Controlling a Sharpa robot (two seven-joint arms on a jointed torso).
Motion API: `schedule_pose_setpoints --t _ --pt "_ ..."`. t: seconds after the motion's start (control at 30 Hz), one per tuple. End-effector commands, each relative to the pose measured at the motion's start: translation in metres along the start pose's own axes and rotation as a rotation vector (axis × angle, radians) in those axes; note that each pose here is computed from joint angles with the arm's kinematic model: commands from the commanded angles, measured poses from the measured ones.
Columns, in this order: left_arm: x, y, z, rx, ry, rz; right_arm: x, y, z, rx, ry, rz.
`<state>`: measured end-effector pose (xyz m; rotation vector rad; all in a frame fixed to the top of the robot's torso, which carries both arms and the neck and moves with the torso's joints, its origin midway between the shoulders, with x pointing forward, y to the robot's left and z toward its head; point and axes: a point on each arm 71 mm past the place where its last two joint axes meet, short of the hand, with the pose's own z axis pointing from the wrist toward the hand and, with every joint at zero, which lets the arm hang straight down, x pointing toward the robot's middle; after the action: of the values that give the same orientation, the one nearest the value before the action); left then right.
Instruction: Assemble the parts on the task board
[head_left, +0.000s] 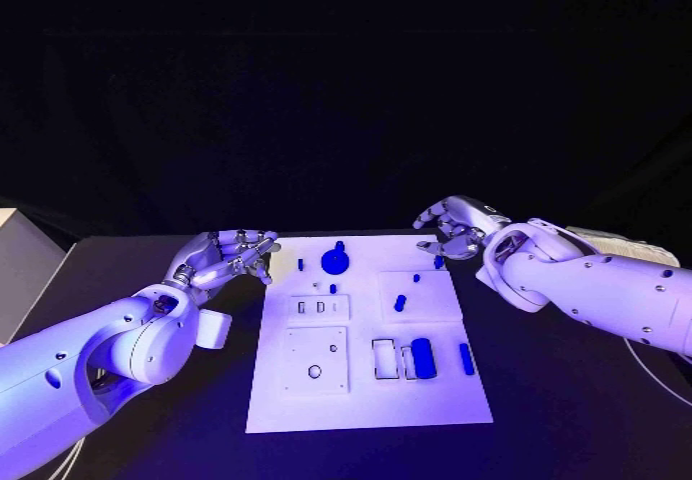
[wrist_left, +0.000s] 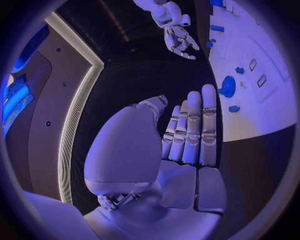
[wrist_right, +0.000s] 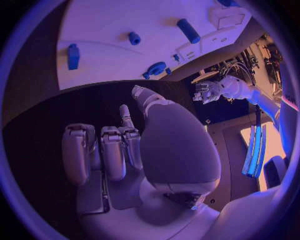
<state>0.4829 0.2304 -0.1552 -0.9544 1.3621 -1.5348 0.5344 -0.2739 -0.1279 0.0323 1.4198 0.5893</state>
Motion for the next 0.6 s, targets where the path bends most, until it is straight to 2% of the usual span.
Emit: schedule_pose_setpoints --t 0.03,0.3,0.6 --pt "0.0032 -0.0004 0.0007 0.011 0.016 -0.005 -0.004 -0.012 -0.009 -0.027 0.07 0.096" --pt "0.003 0.0008 0.0012 0.01 0.014 -0.006 -0.014 -0.046 -0.024 0.028 0.1 0.022" --pt "0.0027 0.0016 0.0016 0.008 0.012 -0.005 -0.009 -0.052 -0.03 0.04 0.129 -0.022"
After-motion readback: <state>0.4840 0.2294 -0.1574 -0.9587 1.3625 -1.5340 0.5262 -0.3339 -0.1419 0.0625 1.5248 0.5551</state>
